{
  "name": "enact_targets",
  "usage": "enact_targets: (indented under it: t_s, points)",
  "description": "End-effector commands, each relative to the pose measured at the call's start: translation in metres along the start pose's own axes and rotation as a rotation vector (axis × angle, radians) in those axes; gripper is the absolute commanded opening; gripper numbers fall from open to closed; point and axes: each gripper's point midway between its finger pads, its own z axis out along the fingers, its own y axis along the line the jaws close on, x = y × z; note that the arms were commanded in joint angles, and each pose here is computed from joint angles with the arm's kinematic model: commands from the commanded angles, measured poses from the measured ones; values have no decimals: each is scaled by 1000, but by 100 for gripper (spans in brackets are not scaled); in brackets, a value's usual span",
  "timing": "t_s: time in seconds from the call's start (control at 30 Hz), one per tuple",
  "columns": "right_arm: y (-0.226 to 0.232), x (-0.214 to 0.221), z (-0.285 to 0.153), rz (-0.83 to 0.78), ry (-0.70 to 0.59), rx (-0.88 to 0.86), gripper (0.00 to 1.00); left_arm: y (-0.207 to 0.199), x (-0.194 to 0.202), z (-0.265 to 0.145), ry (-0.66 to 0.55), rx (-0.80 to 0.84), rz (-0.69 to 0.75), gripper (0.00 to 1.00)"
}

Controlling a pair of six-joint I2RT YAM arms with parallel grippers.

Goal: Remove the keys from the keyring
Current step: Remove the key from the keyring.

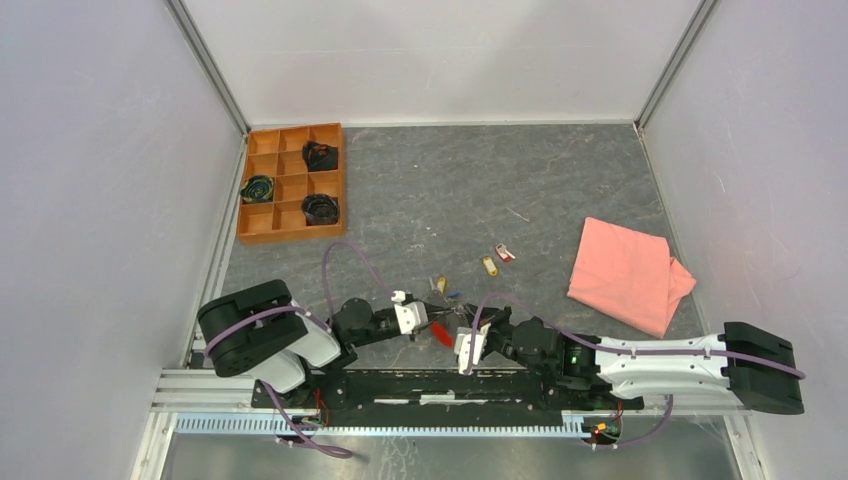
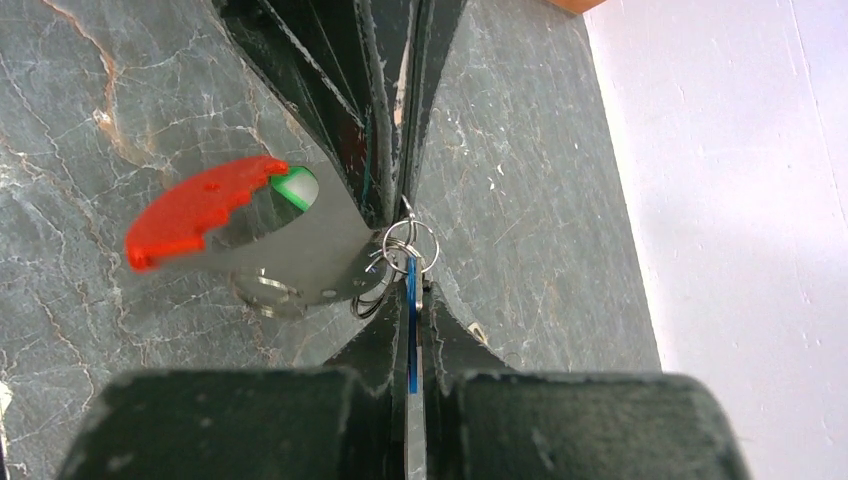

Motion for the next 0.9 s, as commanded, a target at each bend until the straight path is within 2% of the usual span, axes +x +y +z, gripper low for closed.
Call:
enact_targets:
  t_s: [0.0, 0.87]
  points:
    - [-11, -2, -3, 54, -13, 70, 0, 8, -28, -2, -99, -39, 12, 2]
    - [-7, 7, -5, 74, 9, 80, 0, 8, -36, -7, -123, -36, 32, 2]
